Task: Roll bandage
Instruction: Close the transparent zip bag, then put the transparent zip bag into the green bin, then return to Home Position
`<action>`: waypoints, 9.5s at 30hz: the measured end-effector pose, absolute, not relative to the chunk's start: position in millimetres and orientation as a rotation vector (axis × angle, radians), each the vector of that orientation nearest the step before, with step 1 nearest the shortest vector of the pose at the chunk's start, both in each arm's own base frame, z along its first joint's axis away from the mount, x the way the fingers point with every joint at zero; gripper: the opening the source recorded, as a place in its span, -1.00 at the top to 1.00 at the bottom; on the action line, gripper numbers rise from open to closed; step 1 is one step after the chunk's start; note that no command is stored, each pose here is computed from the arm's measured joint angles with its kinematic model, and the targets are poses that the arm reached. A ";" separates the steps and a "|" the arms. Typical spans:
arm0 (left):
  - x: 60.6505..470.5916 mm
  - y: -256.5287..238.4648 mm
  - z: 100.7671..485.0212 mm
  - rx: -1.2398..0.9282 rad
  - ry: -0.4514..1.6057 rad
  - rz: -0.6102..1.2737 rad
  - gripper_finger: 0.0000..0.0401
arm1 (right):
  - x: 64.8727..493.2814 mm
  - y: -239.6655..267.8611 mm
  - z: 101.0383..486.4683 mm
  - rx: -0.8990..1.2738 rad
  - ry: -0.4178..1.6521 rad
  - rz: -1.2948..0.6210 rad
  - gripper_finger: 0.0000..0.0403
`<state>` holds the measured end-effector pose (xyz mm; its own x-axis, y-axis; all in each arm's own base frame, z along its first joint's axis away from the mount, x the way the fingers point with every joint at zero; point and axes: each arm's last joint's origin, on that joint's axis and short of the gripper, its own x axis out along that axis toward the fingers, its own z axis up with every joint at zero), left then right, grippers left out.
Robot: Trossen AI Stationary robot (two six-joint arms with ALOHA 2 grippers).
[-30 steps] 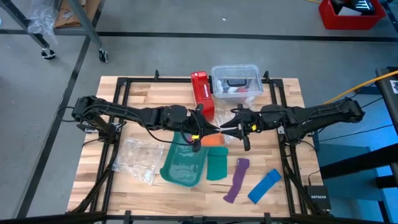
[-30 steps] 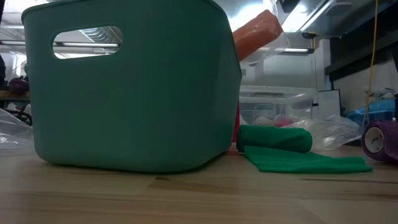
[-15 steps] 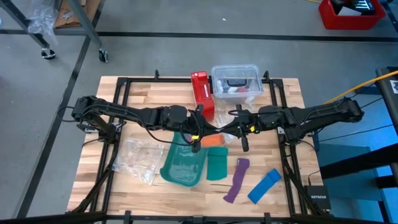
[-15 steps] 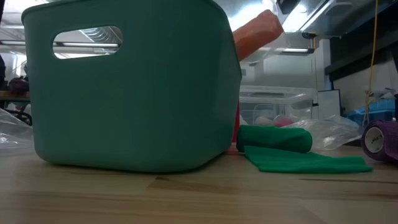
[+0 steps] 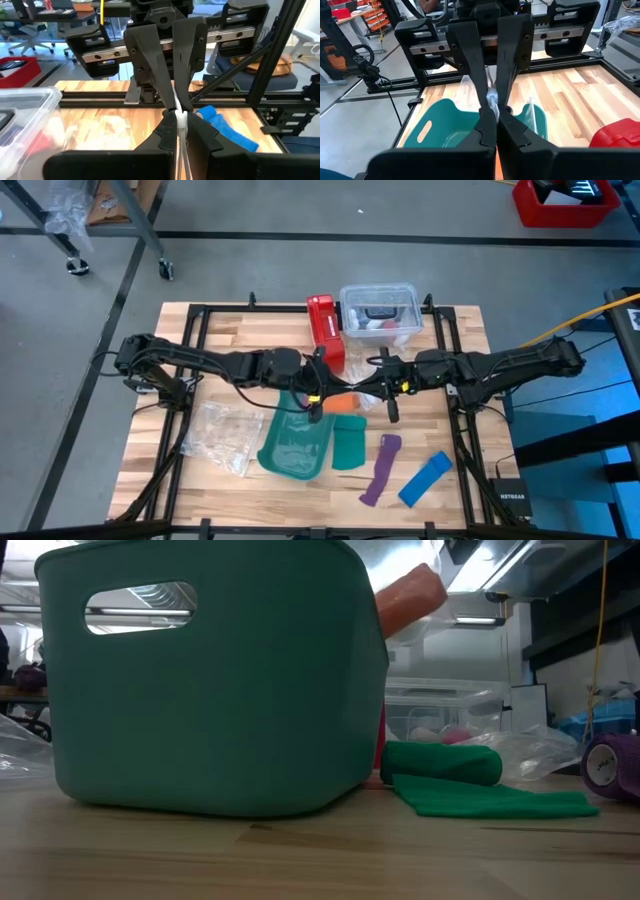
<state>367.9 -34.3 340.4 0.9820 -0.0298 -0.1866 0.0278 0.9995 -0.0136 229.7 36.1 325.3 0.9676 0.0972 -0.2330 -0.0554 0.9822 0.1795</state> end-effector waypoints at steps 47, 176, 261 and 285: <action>299.7 -35.3 353.2 -0.150 0.549 -0.004 0.90 | 213.0 32.6 329.5 0.170 0.276 0.048 1.00; 104.6 -3.7 266.8 -0.131 0.206 0.044 0.15 | 58.1 6.0 288.3 0.269 -0.016 0.043 0.48; 97.1 -1.6 169.5 -0.134 -0.044 0.081 0.15 | 96.3 11.8 169.6 0.233 -0.036 0.030 0.48; 97.1 -1.5 169.4 -0.134 -0.043 0.082 0.15 | 96.3 11.8 169.6 0.234 -0.036 0.030 0.48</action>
<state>97.1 -1.5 169.4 0.9957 0.0842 0.0376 -0.0785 0.9877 -0.1355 96.3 11.8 169.6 0.9989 0.0250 0.0392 -0.0334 0.9724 0.2308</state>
